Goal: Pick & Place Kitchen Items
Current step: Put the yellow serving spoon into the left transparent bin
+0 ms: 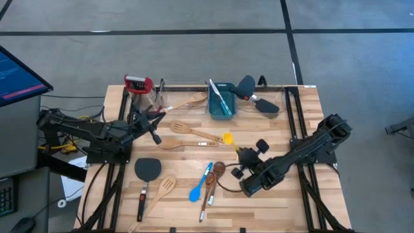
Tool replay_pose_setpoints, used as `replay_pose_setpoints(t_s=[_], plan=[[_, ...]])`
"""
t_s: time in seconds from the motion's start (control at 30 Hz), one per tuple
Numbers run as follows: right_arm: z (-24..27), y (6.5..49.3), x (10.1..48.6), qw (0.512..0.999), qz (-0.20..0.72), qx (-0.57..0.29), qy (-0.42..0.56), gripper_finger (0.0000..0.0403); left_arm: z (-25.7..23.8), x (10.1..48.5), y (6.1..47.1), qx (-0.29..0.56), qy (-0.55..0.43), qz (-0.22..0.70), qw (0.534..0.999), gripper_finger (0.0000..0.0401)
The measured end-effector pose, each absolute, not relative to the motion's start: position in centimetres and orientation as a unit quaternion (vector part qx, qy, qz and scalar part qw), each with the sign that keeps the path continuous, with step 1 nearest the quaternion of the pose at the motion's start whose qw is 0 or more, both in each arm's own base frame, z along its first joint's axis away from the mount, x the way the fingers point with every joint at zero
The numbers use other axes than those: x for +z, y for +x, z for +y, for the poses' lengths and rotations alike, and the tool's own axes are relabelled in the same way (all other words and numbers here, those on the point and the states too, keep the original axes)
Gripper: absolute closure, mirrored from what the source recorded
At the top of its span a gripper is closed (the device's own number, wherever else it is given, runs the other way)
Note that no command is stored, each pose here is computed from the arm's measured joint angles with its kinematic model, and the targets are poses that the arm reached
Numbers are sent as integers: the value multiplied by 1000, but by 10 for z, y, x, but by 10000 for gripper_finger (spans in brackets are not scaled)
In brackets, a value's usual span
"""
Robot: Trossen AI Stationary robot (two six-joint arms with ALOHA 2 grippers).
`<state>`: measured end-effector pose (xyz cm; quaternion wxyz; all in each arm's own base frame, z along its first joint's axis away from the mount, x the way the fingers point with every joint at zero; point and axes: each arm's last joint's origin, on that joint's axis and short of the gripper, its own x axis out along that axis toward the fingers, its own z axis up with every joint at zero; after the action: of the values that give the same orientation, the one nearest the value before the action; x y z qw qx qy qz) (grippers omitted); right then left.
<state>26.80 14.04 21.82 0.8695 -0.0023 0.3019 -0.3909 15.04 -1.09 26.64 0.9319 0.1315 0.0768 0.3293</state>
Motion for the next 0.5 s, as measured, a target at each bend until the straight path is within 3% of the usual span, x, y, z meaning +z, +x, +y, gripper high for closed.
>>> replay_pose_setpoints(t_s=[0.23, 0.5], plan=[[122, 293, 224, 870, 289, -386, -99, 367, -13, 262, 156, 316, 84, 70, 943, 397], [106, 313, 234, 853, 254, -416, -186, 367, -22, 261, 169, 188, -13, 38, 981, 397]])
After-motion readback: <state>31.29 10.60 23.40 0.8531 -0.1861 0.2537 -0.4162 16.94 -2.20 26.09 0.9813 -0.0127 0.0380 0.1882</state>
